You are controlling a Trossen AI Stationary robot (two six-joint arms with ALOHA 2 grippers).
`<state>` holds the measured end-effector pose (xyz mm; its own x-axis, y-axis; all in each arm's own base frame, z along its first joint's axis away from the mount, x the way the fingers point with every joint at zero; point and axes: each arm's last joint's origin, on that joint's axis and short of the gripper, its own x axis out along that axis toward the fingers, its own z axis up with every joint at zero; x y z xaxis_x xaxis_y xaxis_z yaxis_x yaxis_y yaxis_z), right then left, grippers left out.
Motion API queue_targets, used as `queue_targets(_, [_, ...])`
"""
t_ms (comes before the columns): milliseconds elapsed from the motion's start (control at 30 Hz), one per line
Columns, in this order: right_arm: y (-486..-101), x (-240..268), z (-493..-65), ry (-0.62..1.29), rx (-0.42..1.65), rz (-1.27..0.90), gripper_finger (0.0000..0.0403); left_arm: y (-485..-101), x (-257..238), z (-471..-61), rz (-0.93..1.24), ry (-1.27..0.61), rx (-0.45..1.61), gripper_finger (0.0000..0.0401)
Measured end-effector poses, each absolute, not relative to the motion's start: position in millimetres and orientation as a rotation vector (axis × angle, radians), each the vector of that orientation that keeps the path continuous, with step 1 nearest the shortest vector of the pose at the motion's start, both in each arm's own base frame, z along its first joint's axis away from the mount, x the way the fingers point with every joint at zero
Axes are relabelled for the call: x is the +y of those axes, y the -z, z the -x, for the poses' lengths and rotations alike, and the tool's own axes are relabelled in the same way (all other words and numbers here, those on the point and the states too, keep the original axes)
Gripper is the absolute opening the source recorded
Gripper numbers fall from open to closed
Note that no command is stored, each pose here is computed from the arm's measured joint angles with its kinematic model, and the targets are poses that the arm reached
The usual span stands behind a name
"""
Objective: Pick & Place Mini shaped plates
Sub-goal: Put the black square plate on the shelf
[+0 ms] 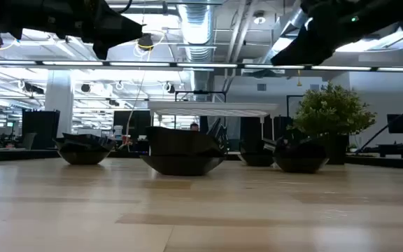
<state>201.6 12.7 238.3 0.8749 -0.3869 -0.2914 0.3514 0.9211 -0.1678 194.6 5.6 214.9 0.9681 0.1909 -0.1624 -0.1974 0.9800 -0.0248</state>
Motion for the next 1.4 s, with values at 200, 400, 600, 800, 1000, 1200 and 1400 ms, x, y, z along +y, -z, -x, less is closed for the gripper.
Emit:
queue_targets(200, [-229, 14, -213, 0.381, 0.436, 0.148, 0.0076, -216, 6, -195, 0.042, -0.204, 0.146, 0.0093])
queue_targets(400, [-226, 15, -218, 0.378, 0.462, 0.167, 0.0076, -216, 6, -195, 0.042, -0.204, 0.145, 0.0093])
queue_targets(600, [-226, 12, -218, 0.393, 0.462, 0.163, 0.0076, -217, 6, -195, 0.042, -0.204, 0.141, 0.0093])
queue_targets(800, [-226, 3, -219, 0.440, 0.461, 0.129, 0.0076, -217, 6, -195, 0.043, -0.204, 0.139, 0.0093])
queue_targets(1000, [-222, -14, -216, 0.539, 0.479, 0.018, 0.0076, -217, 6, -195, 0.043, -0.204, 0.139, 0.0093])
queue_targets(1200, [-215, -33, -209, 0.665, 0.533, -0.102, 0.0076, -217, 6, -195, 0.043, -0.204, 0.136, 0.0093])
queue_targets(1400, [-211, -48, -203, 0.772, 0.548, -0.212, 0.0076, -218, 6, -195, 0.043, -0.203, 0.131, 0.0093])
